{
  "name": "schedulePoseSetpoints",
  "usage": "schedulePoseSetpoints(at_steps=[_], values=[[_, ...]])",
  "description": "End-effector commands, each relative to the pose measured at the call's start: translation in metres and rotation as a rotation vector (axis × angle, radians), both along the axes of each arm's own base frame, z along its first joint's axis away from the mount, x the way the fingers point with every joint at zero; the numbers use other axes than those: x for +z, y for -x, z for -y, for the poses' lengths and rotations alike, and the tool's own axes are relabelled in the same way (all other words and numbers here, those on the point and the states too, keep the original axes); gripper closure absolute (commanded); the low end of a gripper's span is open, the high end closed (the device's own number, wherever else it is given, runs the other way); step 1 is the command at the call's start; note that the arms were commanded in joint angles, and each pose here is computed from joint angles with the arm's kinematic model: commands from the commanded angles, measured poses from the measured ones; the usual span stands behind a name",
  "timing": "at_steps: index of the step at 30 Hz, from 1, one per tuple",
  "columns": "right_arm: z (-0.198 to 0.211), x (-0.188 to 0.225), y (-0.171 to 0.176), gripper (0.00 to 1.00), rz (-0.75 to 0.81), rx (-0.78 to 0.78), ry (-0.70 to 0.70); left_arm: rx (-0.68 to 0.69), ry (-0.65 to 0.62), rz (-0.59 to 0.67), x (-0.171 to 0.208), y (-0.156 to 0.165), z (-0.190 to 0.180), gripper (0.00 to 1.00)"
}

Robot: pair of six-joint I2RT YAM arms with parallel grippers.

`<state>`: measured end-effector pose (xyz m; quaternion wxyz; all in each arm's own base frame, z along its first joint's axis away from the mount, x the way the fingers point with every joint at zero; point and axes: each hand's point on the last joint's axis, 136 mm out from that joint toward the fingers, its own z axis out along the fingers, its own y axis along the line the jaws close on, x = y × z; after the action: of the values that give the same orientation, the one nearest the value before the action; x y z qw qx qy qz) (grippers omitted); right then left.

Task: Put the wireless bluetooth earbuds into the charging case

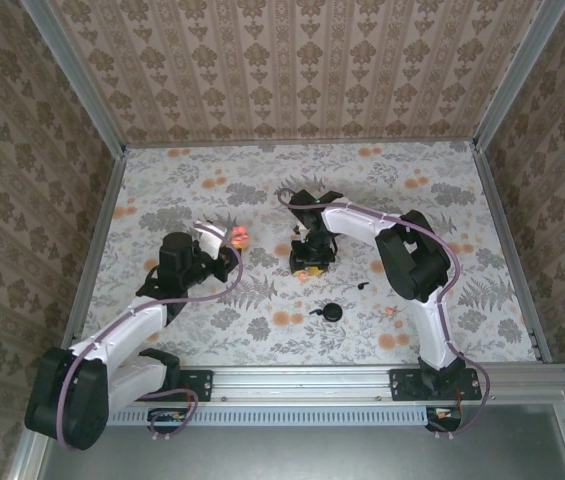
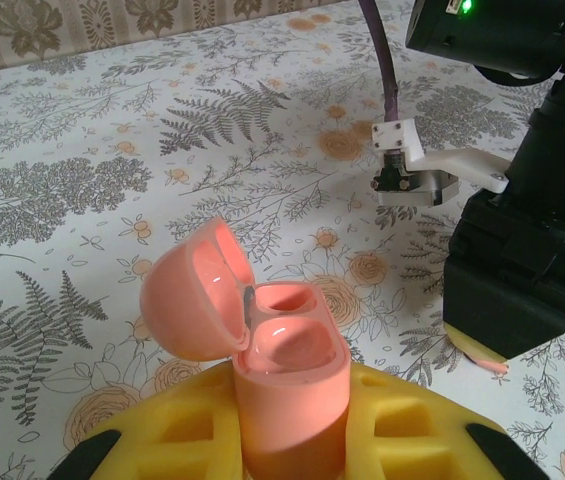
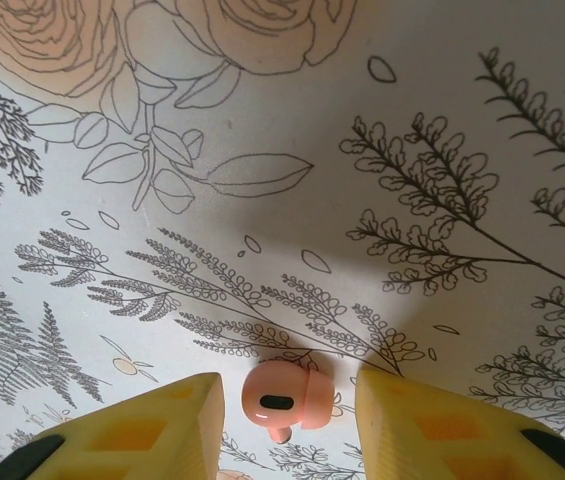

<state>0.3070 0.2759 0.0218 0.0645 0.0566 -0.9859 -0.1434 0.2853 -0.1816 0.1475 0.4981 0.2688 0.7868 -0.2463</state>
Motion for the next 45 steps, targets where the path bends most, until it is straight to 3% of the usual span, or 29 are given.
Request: schedulePoseSetpoints(at_steps=[1,26,38,45], values=[[-0.003,-0.004,0.003,0.59,-0.022,-0.005,0.021,-0.014,0.007,0.004,0.000,0.000,0.002,0.84],[0.002,-0.005,0.006,0.72,0.015,-0.007,0.046,-0.043,0.002,-0.027,-0.009,0.002,0.006,0.85],[0.007,0.024,-0.017,0.72,0.234,-0.145,-0.117,-0.171,0.027,-0.047,-0.031,0.013,0.054,0.85],[0.017,0.049,-0.037,0.73,0.442,-0.206,-0.229,-0.251,0.074,-0.022,-0.037,0.013,0.074,0.85]])
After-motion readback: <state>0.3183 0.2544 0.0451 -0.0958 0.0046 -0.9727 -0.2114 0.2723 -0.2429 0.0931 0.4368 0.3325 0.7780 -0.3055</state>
